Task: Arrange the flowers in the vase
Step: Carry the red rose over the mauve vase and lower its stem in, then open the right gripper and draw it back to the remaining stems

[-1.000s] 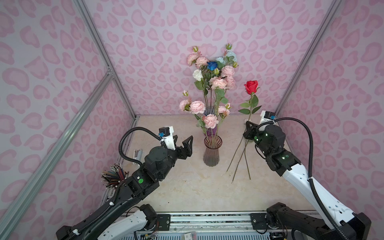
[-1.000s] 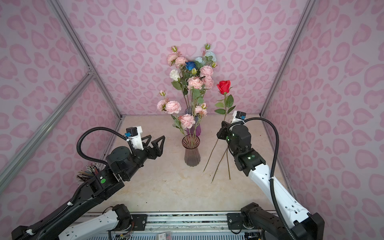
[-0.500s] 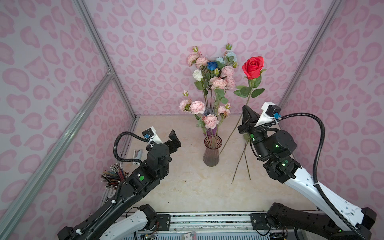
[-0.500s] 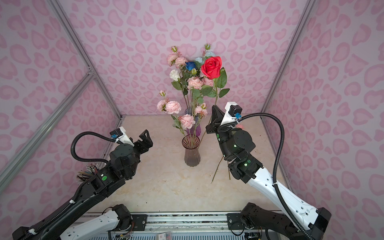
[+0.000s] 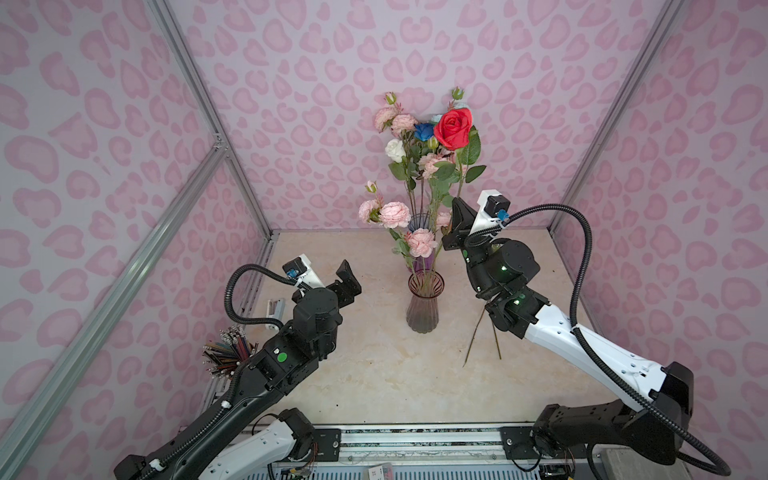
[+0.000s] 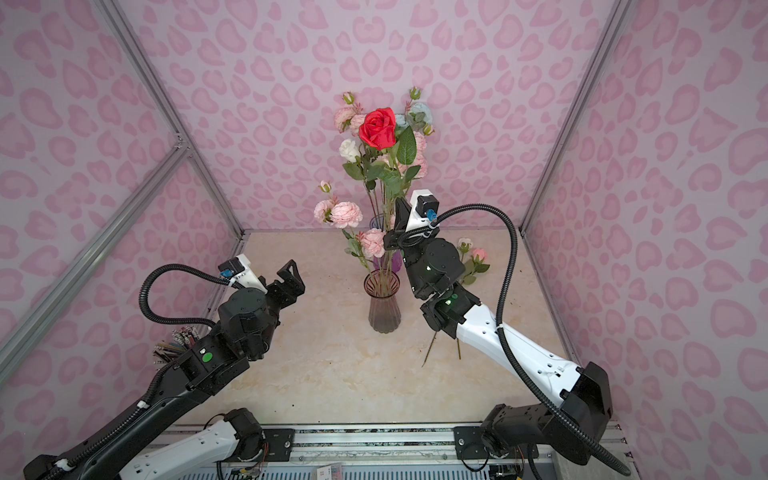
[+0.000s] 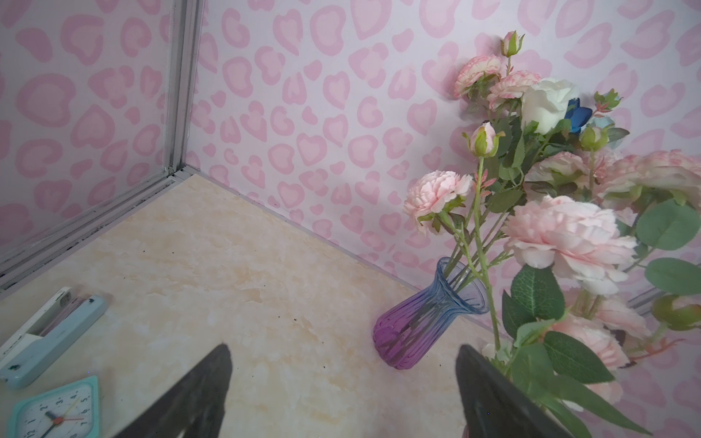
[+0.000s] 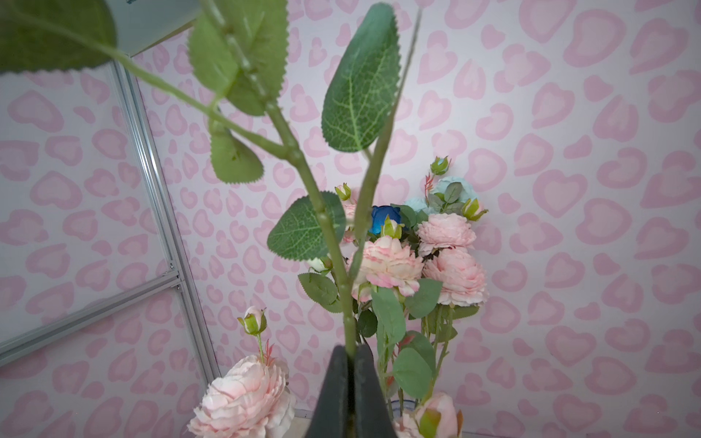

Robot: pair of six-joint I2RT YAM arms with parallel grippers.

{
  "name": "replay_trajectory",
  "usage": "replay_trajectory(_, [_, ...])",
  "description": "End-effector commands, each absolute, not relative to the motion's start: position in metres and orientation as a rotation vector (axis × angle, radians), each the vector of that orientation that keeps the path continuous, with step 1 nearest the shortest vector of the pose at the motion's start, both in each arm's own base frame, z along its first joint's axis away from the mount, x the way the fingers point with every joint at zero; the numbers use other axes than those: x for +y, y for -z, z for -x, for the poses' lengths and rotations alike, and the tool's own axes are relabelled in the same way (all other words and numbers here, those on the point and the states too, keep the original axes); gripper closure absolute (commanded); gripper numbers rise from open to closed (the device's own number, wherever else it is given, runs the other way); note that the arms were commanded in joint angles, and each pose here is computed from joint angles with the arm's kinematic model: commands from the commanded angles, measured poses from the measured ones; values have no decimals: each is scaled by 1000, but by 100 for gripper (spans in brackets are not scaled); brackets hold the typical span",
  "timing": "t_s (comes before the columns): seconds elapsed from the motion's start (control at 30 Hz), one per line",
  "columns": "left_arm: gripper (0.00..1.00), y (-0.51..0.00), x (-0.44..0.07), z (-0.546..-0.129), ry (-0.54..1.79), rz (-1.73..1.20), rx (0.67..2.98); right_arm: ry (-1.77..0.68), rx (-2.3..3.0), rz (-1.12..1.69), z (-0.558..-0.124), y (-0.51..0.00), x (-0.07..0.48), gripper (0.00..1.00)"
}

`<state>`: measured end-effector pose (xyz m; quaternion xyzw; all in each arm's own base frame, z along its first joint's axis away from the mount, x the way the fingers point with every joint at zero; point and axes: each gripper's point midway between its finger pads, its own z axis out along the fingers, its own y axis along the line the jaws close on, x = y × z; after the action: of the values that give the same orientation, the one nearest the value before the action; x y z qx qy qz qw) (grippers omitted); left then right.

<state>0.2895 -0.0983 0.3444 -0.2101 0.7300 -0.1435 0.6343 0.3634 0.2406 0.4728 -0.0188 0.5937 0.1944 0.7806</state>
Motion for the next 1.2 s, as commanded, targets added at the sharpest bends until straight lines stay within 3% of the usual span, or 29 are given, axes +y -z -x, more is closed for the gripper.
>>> replay_trajectory(0.0, [7,-348,-99,-289,355,488,1659,-436,1277,45,-365,-465,248,100])
replay_trajectory(0.27, [7,-347,-101,-290,366,484,1665,-409,1429,189,-350,-406,287,100])
replay_trajectory(0.33, [7,-346,-103,-290,374,477,1672,-361,1456,180,-348,-399,285,94])
replay_trajectory(0.43, [8,-344,-106,-291,379,472,1680,-333,1473,154,-347,-393,279,78])
replay_trajectory(0.5, [8,-343,-104,-291,376,484,1678,-302,1497,148,-349,-387,277,75])
replay_trajectory(1.17, [8,-339,-106,-293,366,478,1694,-351,1523,148,-318,-386,265,71])
